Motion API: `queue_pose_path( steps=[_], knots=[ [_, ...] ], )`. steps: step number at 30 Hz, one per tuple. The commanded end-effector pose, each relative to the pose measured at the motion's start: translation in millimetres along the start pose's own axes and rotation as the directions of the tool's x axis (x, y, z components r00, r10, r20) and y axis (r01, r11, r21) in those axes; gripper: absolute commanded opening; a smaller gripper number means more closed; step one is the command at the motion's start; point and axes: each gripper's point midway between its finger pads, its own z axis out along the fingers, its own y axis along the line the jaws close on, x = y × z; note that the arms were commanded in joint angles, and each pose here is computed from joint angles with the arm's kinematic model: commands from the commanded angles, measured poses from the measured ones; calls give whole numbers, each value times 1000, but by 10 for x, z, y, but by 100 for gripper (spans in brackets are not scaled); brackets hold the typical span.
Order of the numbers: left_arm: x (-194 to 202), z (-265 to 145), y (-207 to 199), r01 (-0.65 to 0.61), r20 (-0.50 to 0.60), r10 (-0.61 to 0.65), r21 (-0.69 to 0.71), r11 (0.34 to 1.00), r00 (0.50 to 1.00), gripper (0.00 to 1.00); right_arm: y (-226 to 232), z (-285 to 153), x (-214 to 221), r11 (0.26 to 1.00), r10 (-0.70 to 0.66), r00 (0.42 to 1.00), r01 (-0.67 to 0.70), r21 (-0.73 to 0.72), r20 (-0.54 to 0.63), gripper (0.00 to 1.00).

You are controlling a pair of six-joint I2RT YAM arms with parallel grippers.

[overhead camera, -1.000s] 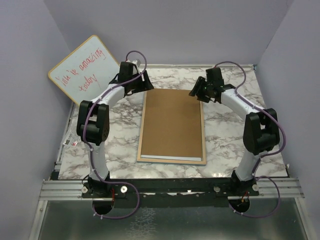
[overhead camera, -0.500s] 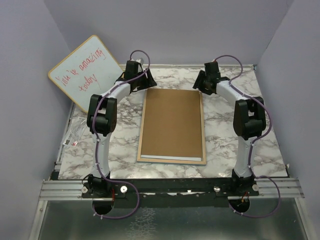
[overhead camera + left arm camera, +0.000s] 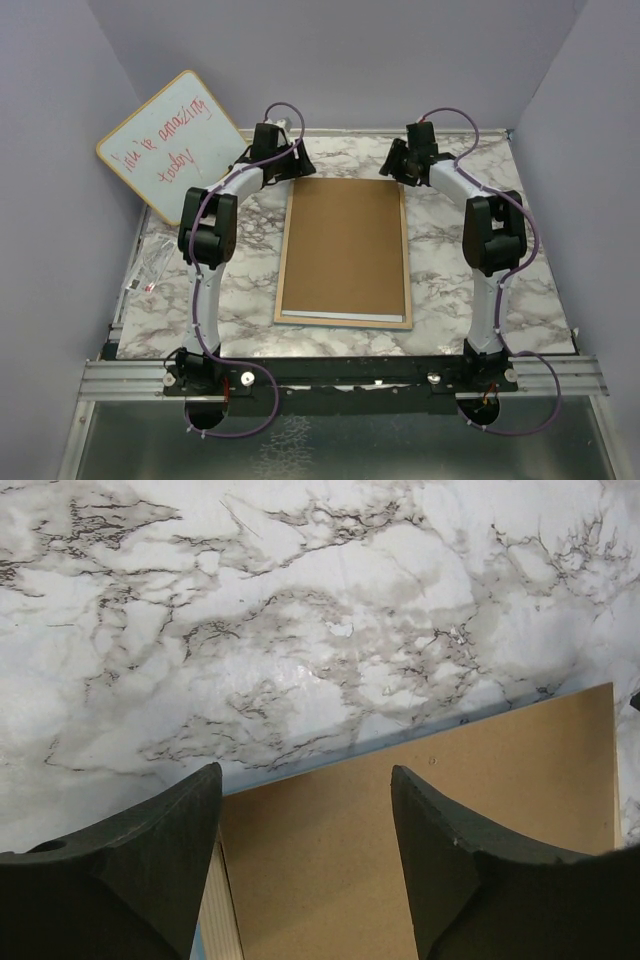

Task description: Put the photo into the frame

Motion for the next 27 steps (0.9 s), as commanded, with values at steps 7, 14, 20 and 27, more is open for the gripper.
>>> queue_pose_path(
  steps=[7,14,20,27],
  knots=[
    [68,-4,58,-92,-32,91,-17,996,995,72,-97,5,3,998,17,1000,-17,56,2,59],
    [117,-39,-17,-72,-48,73,17,997,996,64,-265,55,72,992,37,999,-34,122,-18,59],
    [136,-63,-153,-30,-65,35,80,996,997,53,-290,145,224,993,40,996,-31,115,-76,60],
    [150,-159,-229,-29,-80,37,103,994,996,44,-305,166,299,993,51,993,-39,111,-106,60]
  ],
)
